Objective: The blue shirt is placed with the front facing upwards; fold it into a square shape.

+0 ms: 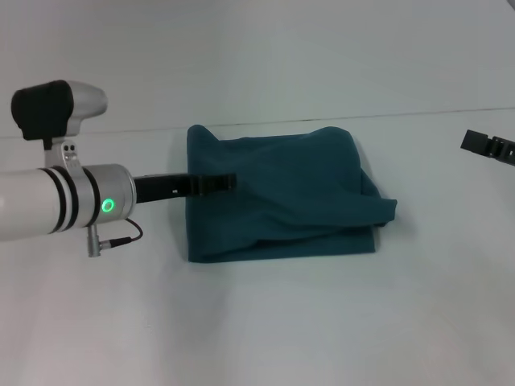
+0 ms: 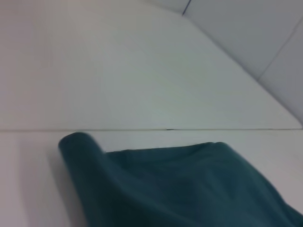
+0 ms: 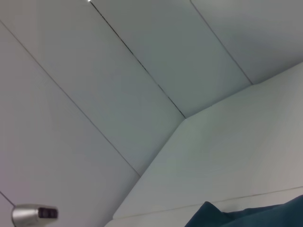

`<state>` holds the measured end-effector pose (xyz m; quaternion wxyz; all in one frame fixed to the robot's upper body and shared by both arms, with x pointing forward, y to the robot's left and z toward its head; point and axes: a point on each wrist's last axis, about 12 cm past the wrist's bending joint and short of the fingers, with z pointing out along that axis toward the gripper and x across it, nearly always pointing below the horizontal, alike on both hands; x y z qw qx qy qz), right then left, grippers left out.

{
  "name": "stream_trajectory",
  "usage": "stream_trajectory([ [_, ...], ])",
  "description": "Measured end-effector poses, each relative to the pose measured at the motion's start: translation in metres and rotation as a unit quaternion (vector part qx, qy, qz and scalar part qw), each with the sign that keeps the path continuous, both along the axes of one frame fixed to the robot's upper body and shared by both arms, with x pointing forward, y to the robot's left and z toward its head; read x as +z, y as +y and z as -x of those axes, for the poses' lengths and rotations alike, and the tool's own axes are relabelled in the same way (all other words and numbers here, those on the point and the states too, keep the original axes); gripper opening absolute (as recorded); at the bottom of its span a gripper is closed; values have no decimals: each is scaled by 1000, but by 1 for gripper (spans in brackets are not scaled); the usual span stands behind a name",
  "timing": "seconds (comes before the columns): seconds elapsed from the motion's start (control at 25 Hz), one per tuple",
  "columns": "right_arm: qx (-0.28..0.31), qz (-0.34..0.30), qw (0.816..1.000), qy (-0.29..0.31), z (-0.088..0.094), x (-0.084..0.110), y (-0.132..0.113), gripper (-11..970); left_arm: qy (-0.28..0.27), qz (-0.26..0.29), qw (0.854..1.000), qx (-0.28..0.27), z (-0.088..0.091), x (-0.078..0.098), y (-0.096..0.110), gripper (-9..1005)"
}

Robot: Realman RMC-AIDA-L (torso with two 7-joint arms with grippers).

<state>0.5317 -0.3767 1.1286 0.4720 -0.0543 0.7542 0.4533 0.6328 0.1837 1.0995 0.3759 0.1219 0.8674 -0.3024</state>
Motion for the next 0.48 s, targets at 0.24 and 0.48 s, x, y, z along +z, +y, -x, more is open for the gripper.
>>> stream_trajectory([
  [0.24,1,-2,1000,3,0,-1,1,803,1,-6,999,32,-4,-7,-2,834],
  [0.48,0,-3,1000,4,2,-2,0,802,8,-7,999,42,-6,-10,-1,836],
])
